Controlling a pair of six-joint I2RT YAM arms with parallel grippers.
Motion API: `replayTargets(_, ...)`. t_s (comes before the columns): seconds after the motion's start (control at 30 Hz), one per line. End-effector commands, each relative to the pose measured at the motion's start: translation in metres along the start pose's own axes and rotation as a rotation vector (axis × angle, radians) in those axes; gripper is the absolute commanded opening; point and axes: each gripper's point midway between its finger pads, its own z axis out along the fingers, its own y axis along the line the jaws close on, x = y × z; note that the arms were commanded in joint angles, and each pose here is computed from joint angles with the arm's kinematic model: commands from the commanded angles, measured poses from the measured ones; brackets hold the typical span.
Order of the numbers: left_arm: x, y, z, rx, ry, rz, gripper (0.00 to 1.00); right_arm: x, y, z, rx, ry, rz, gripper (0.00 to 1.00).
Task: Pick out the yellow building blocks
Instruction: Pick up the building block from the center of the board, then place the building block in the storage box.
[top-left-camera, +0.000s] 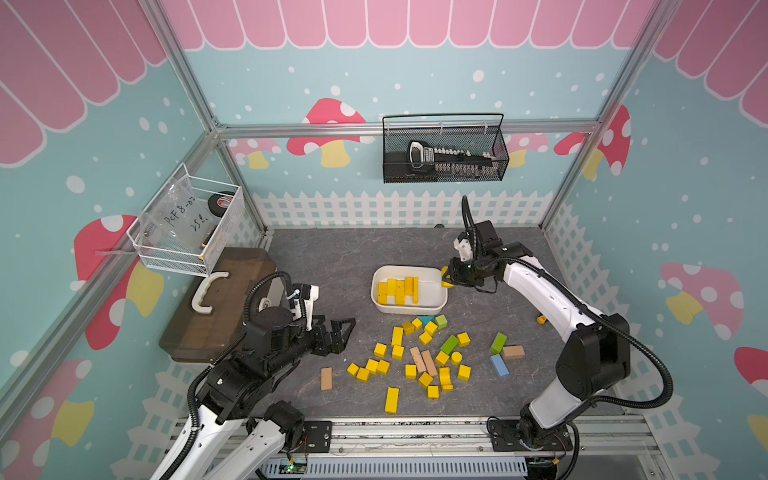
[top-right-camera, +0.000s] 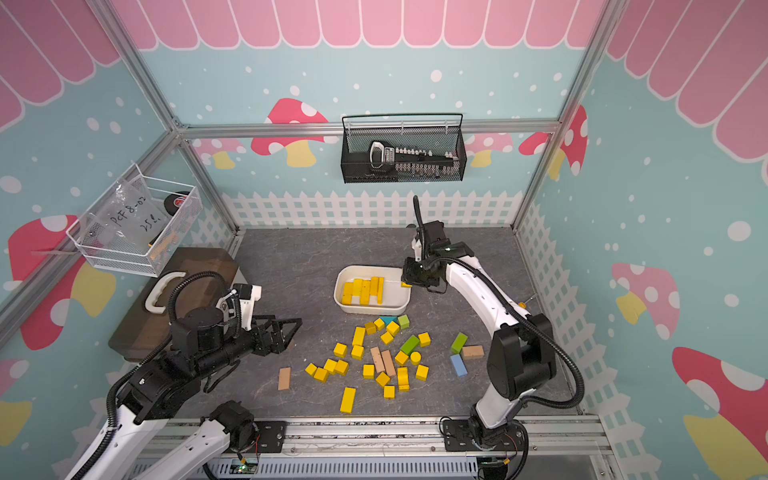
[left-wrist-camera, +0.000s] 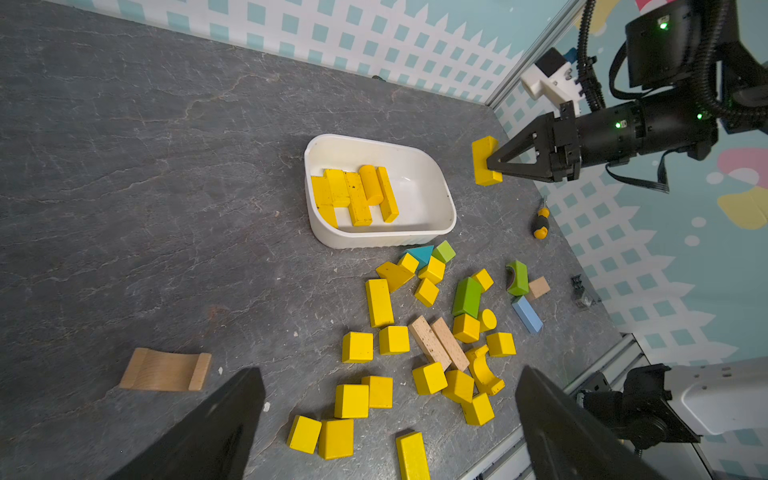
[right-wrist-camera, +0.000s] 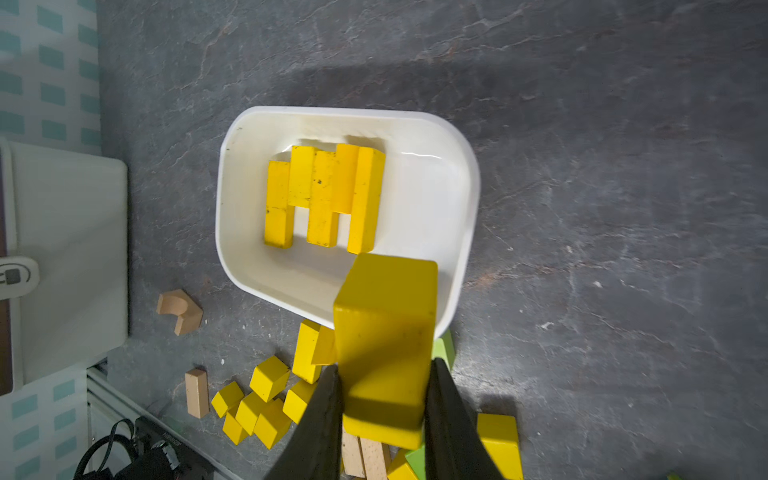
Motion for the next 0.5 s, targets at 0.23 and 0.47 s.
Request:
replayTargets(0.23,-0.002,0.001,-0.002,-0.001,-0.018,-0.006,0.99,0.006,0.019,0.051,-0.052,0.141,-0.067,0.14)
replayTargets(0.47,-0.002,0.001,0.000,-0.004,-0.011,-0.006,0.99,0.015,0.011,0.094,-0.057,0.240,-0.052,0.14)
